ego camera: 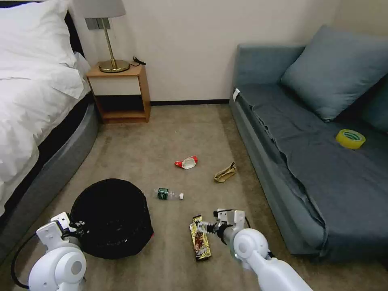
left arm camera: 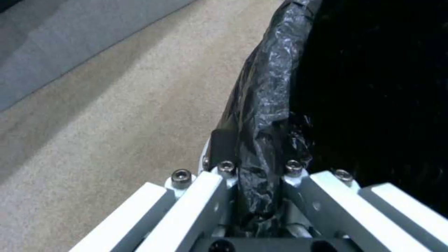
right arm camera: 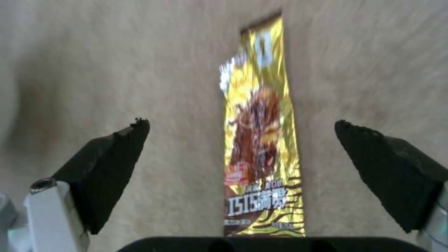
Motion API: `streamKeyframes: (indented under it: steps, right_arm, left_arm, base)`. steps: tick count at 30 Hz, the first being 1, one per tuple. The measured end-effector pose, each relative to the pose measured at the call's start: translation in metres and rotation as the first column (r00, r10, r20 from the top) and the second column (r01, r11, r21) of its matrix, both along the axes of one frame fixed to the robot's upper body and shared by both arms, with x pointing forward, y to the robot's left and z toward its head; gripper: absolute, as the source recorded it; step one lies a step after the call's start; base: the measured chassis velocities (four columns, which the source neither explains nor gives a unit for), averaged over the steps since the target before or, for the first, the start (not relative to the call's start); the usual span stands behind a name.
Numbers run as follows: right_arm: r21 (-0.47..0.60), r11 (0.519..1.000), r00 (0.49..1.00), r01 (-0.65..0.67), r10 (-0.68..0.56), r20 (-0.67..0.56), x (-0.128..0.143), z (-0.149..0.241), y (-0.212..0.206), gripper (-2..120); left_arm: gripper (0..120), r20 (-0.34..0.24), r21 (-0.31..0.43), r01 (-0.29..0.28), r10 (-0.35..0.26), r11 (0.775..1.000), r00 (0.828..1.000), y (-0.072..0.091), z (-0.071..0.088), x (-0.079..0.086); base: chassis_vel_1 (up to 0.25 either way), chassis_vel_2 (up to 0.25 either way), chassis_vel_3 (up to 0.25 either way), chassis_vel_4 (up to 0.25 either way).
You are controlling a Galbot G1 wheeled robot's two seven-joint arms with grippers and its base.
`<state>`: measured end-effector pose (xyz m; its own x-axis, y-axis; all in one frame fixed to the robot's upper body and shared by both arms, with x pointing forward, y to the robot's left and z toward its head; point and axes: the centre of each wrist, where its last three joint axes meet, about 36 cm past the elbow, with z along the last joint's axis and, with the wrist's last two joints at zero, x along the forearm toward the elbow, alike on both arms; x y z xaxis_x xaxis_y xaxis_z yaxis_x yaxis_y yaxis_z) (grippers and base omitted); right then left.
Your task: Pick up the trash bin, then pick up the garbage on the floor and place it into the trash bin.
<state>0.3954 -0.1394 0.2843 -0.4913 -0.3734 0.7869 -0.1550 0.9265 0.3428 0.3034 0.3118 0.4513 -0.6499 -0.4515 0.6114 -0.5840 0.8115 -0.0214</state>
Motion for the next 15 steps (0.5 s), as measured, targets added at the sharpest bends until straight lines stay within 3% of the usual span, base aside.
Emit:
streamKeyframes:
  steps: [3,15]
  right_arm:
    - [-0.034,0.999,1.000,-0.030,0.029,-0.012,0.002,-0.025,0.012,100]
    - [-0.075,0.996,0.999,-0.052,0.053,0.006,0.004,-0.047,0.018,100]
  left_arm:
    - [3,-0.003,0.004,-0.004,0.004,1.000,1.000,0.001,-0.002,0.000]
    - [3,0.000,0.007,-0.010,0.010,1.000,1.000,0.002,-0.002,-0.001]
  base:
    - [0.000,0.000,0.000,0.000]
    - [0.000,0.000,0.000,0.000]
